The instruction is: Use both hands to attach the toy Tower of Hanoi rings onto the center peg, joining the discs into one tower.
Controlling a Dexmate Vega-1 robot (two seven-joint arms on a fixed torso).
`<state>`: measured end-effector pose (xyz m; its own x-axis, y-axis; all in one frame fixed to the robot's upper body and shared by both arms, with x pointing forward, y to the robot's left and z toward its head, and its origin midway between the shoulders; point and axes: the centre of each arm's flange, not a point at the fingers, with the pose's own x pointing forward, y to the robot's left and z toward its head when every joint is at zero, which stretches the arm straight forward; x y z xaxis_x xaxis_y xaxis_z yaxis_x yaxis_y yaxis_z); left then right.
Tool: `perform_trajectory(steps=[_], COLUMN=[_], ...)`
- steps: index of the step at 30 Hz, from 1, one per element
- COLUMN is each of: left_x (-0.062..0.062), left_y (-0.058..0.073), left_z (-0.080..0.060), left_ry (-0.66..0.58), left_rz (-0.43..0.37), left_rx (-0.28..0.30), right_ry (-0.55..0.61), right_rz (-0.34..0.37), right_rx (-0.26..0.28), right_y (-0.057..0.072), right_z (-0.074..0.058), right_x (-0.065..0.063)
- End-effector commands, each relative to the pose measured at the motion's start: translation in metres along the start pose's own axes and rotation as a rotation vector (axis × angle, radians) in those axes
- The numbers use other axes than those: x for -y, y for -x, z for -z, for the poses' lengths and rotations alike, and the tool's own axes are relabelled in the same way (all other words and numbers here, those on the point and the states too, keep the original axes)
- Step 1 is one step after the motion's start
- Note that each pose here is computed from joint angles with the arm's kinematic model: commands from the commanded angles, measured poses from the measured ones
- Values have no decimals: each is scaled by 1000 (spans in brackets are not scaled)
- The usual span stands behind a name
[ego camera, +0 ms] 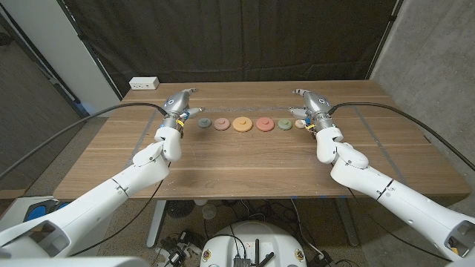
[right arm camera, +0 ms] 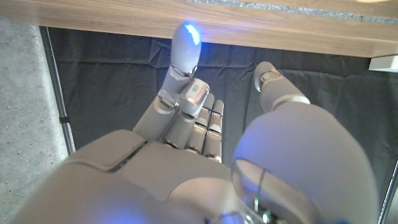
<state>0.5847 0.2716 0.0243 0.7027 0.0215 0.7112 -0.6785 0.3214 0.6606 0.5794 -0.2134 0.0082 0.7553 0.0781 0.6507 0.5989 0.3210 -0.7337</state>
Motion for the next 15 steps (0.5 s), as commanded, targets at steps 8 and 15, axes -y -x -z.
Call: perform_trajectory(steps=[8,15], left_x=[2,2], left_y=[-1,-3], left_z=[13,7], left_ry=[-86,-128], left_rz=[23,45], left_rx=[-16,-22], right_ry=[108,124], right_rz=[-24,-57], right_rx=[-15,-23], right_y=[1,5], right_z=[2,4], right_x=[2,2])
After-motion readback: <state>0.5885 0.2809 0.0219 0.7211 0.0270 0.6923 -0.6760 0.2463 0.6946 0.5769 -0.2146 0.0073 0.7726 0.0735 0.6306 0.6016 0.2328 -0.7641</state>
